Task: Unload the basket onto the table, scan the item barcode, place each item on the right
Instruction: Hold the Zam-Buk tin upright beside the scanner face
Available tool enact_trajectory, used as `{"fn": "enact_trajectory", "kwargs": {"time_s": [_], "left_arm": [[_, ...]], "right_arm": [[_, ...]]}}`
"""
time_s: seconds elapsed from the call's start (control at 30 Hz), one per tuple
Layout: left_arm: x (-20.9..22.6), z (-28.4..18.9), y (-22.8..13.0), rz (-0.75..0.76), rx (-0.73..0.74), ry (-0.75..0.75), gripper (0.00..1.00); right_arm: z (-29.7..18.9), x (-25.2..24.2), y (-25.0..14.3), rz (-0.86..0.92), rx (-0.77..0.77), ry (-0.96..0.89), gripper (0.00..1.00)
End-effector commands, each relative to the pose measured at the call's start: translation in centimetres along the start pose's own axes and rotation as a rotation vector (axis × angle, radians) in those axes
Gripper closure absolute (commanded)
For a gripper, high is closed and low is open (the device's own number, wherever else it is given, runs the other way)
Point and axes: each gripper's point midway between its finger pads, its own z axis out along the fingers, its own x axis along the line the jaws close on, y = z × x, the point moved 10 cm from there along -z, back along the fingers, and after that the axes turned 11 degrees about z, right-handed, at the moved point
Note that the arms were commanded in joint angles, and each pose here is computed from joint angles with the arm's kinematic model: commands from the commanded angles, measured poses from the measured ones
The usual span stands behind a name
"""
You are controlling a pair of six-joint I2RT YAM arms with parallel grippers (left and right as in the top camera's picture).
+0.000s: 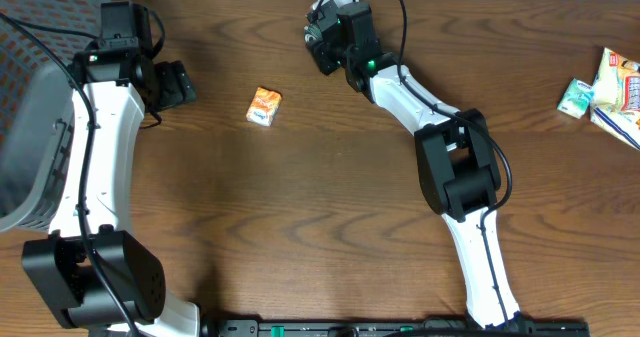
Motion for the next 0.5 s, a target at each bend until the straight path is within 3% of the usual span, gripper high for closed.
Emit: {"fn": "enact_trajectory", "kwargs": {"time_s": [0.0,0.07,0.13,0.17,0.47], "left_arm": [[0.0,0.5,-0.1,0.01,0.017,0.0,0.02],[0.0,0.5,-0.1,0.01,0.017,0.0,0.02],[0.0,0.5,-0.1,0.01,0.017,0.0,0.03],[0.0,0.5,-0.1,0.01,0.017,0.0,0.02],[0.0,0.5,-0.1,0.01,0.017,0.0,0.02]], "right_arm": [[0.6,0.3,-0.9,0.002,0.028,0.014,0.65],[0.6,0.5,-1.0,0.001,0.032,0.02,0.71],[0.6,0.8,-1.0,-0.002,0.03,0.029,0.91],[0.7,1.1,-0.9,-0.005,0.027,0.04,0.94],[0.7,3.6,-0.5,0.009,0.009,0.077,0.99]]}}
